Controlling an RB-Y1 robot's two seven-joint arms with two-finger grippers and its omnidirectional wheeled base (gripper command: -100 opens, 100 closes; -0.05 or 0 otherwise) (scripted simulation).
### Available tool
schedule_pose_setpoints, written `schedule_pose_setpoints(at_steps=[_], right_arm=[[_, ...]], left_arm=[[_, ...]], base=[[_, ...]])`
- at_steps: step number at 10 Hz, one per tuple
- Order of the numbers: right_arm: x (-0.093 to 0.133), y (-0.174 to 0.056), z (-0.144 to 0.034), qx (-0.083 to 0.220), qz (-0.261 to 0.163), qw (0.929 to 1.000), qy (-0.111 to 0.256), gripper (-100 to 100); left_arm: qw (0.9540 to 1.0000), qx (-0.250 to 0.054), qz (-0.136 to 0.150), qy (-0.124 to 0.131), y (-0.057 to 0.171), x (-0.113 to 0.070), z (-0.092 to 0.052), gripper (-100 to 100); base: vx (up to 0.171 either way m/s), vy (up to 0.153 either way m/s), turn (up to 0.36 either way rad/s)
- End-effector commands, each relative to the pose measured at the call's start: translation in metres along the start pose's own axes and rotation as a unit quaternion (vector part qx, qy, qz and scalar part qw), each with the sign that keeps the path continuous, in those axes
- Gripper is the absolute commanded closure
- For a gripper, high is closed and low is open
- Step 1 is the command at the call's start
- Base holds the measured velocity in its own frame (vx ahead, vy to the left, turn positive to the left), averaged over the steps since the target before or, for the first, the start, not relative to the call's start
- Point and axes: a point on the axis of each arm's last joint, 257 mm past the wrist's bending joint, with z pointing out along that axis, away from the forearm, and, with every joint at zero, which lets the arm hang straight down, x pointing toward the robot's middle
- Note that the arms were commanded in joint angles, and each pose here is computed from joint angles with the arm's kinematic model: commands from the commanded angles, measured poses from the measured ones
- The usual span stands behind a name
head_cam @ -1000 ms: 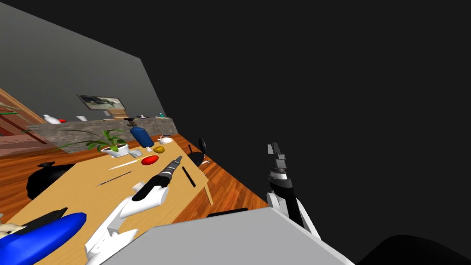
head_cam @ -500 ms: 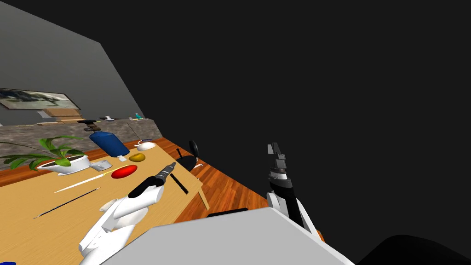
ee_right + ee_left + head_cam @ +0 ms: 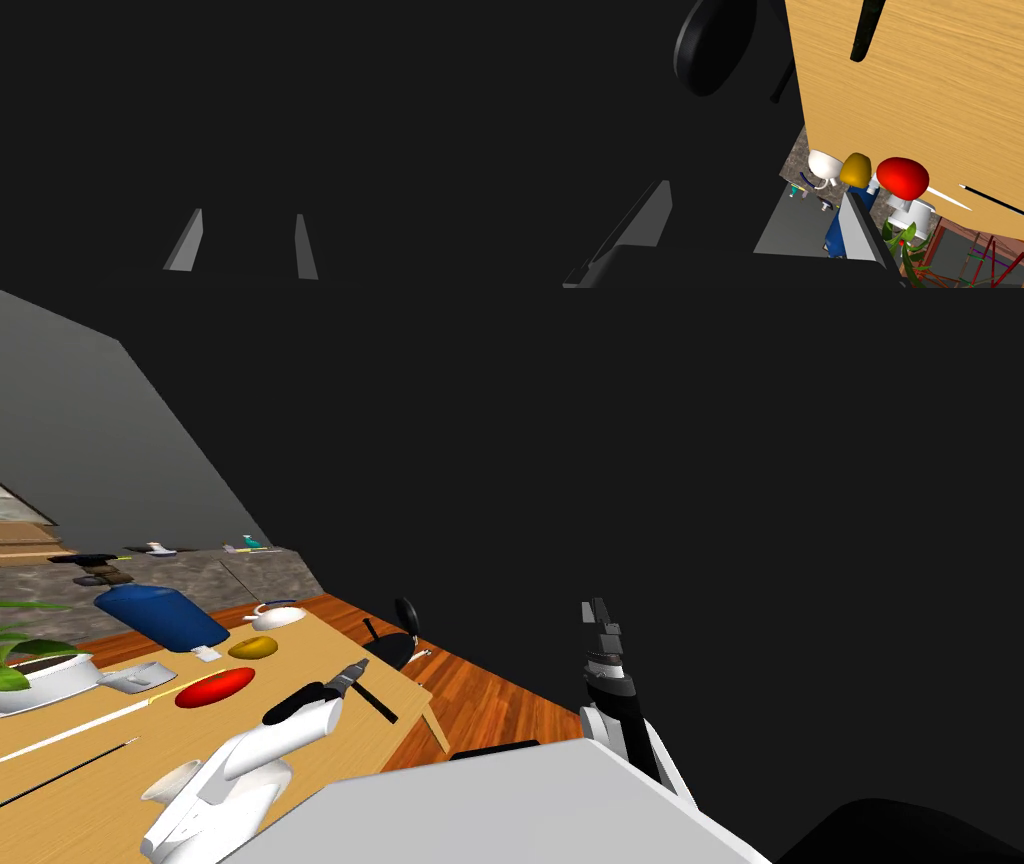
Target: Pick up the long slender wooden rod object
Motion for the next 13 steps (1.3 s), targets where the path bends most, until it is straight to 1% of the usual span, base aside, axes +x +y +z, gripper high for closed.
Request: schedule_pose_setpoints(at_steps=[1,2,3,4,5,6,7,8,9,10,11,12,13], right_arm=[[0.0,0.0,0.0,0.0,0.0,1.0,0.0,0],[0.0,0.0,0.0,0.0,0.0,1.0,0.0,0],[0.0,0.0,0.0,0.0,0.0,1.0,0.0,0],[0.0,0.0,0.0,0.0,0.0,1.0,0.0,0],[0.0,0.0,0.0,0.0,0.0,1.0,0.0,0],[0.0,0.0,0.0,0.0,0.0,1.0,0.0,0],[0.0,0.0,0.0,0.0,0.0,1.0,0.0,0],[0.0,0.0,0.0,0.0,0.0,1.0,0.0,0],[0.0,0.0,0.0,0.0,0.0,1.0,0.0,0],[0.0,0.0,0.0,0.0,0.0,1.0,0.0,0],[0.0,0.0,0.0,0.0,0.0,1.0,0.0,0],[0.0,0.0,0.0,0.0,0.0,1.0,0.0,0],[0.0,0.0,0.0,0.0,0.0,1.0,0.0,0]], left_arm=[[0.9995,-0.026,0.005,0.018,0.017,0.005,0.004,-100],[0.9981,-0.053,0.008,0.029,0.043,0.005,0.008,-100],[0.9968,-0.066,0.008,0.044,0.052,0.013,0.007,-100],[0.9968,-0.066,0.008,0.044,0.052,0.013,0.007,-100],[0.9928,-0.1,0.009,0.066,0.082,0.018,0.008,-100],[0.992,-0.104,0.008,0.071,0.085,0.021,0.008,-100],[0.9876,-0.128,0.008,0.089,0.11,0.026,0.007,-100],[0.9855,-0.138,0.005,0.099,0.117,0.031,0.005,-100],[0.9812,-0.156,0.004,0.114,0.137,0.032,0.002,-100],[0.9774,-0.168,0.0,0.128,0.147,0.041,0.0,-100],[0.9711,-0.187,-0.005,0.148,0.169,0.048,-0.005,-100],[0.9675,-0.196,-0.009,0.159,0.175,0.054,-0.008,-100],[0.9601,-0.213,-0.016,0.18,0.195,0.061,-0.015,-100]], base=[[0.006,0.021,-0.175],[0.012,0.027,-0.207],[0.014,0.03,-0.155],[0.007,0.013,-0.026],[0.011,0.01,-0.28],[0.013,0.027,-0.144],[0.026,0.038,-0.259],[0.023,0.036,-0.125],[0.023,0.028,-0.213],[0.021,0.028,-0.137],[0.025,0.036,-0.207],[0.022,0.038,-0.124],[0.035,0.04,-0.233]])
